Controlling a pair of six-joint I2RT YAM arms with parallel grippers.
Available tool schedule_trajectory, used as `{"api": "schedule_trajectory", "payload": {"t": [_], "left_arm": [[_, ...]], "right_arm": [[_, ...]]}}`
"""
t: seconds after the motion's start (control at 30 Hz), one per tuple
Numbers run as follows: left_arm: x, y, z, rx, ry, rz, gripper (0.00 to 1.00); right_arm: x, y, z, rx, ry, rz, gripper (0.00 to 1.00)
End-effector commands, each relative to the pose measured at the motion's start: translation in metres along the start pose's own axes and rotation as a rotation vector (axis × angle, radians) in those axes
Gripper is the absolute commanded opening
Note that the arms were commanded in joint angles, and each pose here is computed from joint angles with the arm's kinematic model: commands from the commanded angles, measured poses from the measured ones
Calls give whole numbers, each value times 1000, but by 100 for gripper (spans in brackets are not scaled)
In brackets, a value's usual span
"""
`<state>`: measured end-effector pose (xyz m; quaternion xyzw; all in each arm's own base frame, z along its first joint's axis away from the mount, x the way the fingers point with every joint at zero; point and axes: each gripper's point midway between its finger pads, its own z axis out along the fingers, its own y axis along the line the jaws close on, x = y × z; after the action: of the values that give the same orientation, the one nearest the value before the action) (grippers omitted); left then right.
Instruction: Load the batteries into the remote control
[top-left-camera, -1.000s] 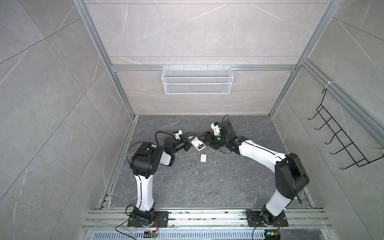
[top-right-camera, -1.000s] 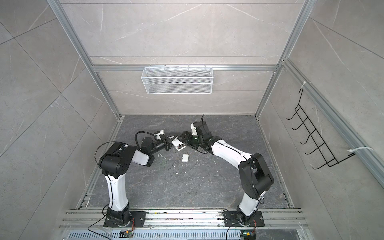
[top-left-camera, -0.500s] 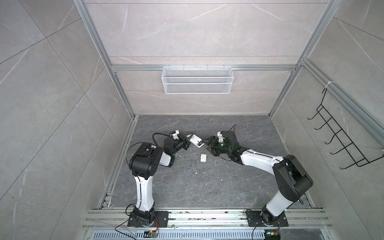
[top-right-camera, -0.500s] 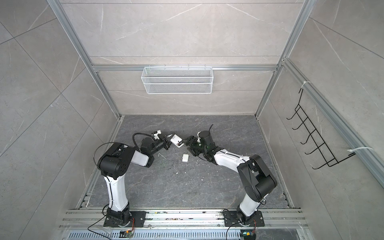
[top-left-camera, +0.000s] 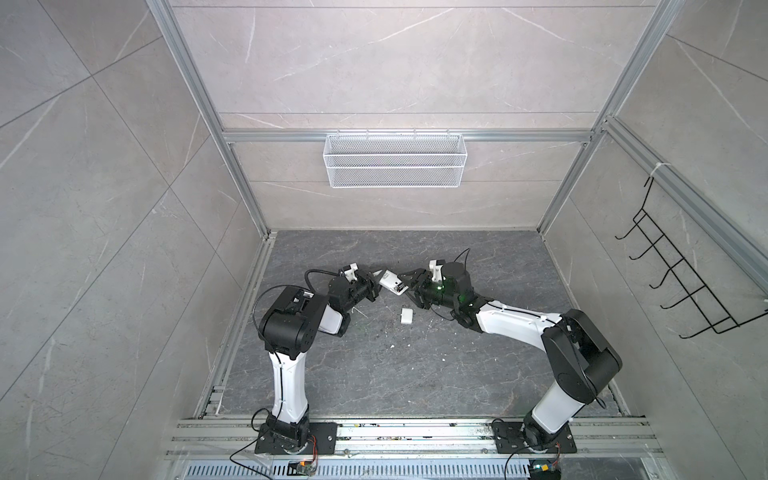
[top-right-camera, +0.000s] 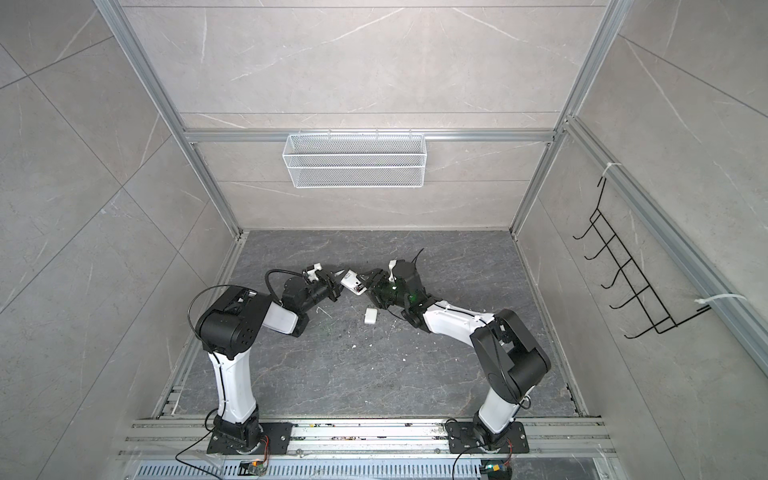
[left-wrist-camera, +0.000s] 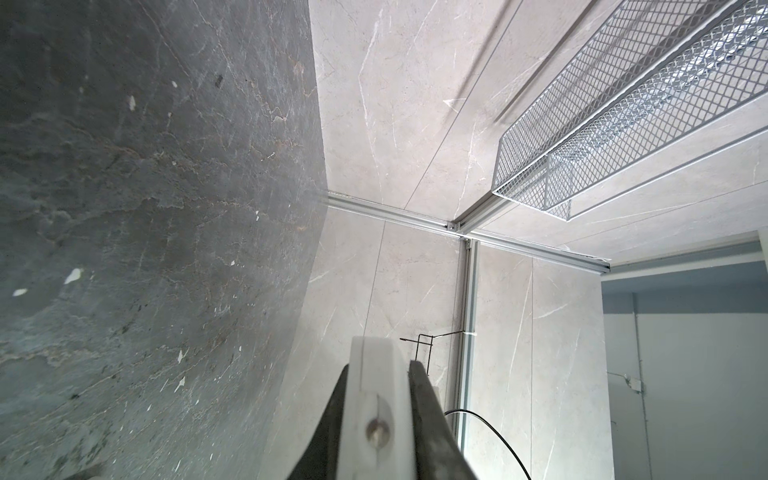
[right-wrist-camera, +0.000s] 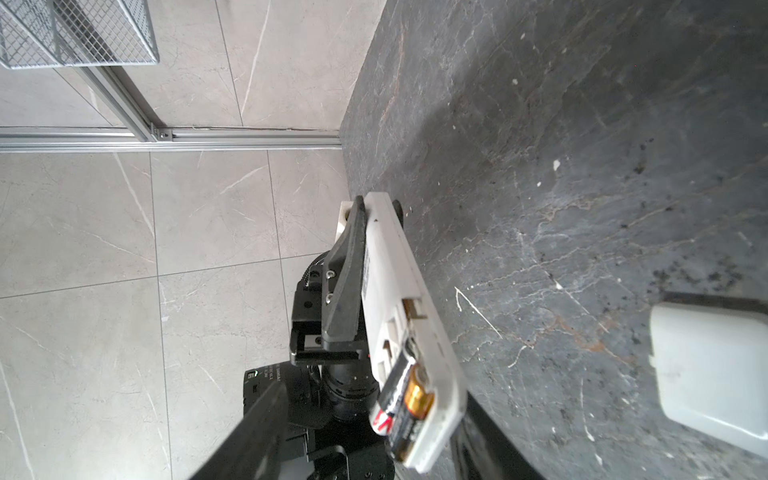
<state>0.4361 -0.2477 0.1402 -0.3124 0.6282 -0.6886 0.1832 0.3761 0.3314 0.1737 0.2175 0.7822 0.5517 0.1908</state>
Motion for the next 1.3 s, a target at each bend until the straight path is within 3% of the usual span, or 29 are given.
{"api": "schedule_trajectory", "payload": {"t": [0.0,0.33,1.27], "left_arm": [[6,-34,1,89,10,32,2],[6,-39,3,99,12,19,2],[5,-41,3,104,2,5,2]], "right_arm": [[-1,7,5,-32,-13,7,56],[2,1,9,-26,-11,13,42],[7,-1,19,-24,4,23,25]]}}
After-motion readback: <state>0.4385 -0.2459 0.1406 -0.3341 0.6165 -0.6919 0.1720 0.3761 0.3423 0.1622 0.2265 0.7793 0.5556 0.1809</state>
